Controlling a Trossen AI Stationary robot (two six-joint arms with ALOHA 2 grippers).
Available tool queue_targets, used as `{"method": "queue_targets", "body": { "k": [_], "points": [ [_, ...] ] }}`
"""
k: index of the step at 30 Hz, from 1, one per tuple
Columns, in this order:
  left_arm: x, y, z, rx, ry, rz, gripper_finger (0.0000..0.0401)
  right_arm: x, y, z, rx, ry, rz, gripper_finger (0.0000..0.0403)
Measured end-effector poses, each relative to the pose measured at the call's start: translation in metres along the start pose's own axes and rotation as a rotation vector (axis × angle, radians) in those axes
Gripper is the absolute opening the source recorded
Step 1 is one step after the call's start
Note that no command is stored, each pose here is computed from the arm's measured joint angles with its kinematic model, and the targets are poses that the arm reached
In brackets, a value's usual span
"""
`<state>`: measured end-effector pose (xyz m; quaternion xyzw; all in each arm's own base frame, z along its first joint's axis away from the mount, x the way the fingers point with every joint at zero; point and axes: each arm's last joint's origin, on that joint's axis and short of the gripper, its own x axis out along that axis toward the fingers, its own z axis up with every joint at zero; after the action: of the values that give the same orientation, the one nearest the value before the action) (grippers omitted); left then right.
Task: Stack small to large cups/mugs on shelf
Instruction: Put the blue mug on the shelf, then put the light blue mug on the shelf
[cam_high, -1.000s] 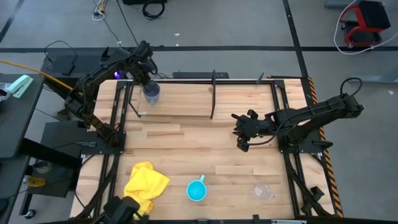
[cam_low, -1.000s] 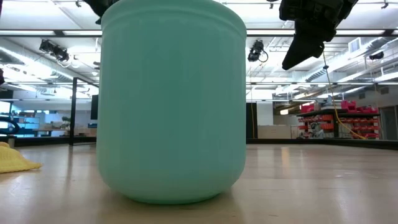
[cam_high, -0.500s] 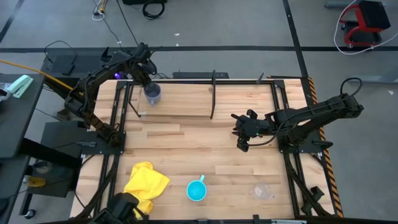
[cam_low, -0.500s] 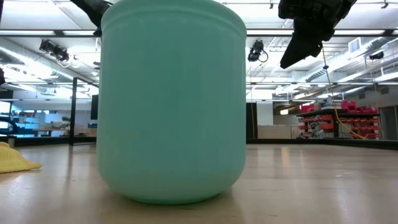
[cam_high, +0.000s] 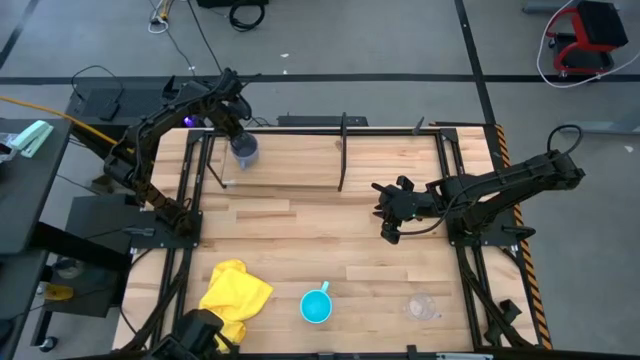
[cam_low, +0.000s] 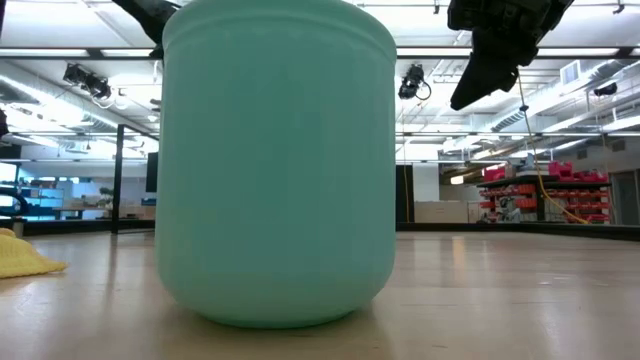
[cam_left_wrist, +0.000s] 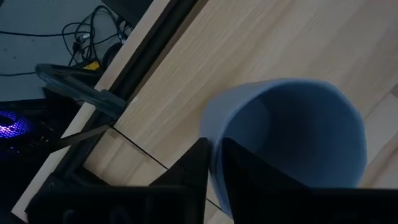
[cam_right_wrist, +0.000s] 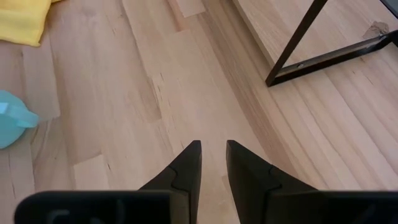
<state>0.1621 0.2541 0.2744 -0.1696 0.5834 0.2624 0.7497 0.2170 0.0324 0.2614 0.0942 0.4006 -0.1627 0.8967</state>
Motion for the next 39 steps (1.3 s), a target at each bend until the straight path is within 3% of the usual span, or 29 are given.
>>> {"method": "queue_targets", "body": {
  "k": [6,16,25,29,33,39],
  "points": [
    [0.000,0.001,0.000,0.003,0.006,0.018,0.0050,0.000,0.000,0.000,0.000,0.000,0.000,0.0082],
    [0.000,0.002,0.002,-0.003,-0.016,0.048,0.0085,0.000,0.000,0.000,0.004,0.000,0.000,0.0082],
    [-0.006,0.001,0.001,-0.100,-0.017,0.049,0.0114,0.000,0.000,0.000,0.004,0.000,0.000,0.0082],
    [-0.020,0.000,0.002,-0.157,0.012,0.038,0.0121,0.000,0.002,0.001,0.008,0.007,0.041,0.0082],
    [-0.041,-0.009,0.003,-0.196,0.039,0.024,0.0123,-0.001,0.008,0.005,0.022,-0.007,0.170,0.0082],
    [-0.086,-0.043,0.002,-0.173,-0.066,-0.002,0.0114,-0.003,0.010,0.009,0.004,-0.024,0.224,0.0082]
  ]
}}
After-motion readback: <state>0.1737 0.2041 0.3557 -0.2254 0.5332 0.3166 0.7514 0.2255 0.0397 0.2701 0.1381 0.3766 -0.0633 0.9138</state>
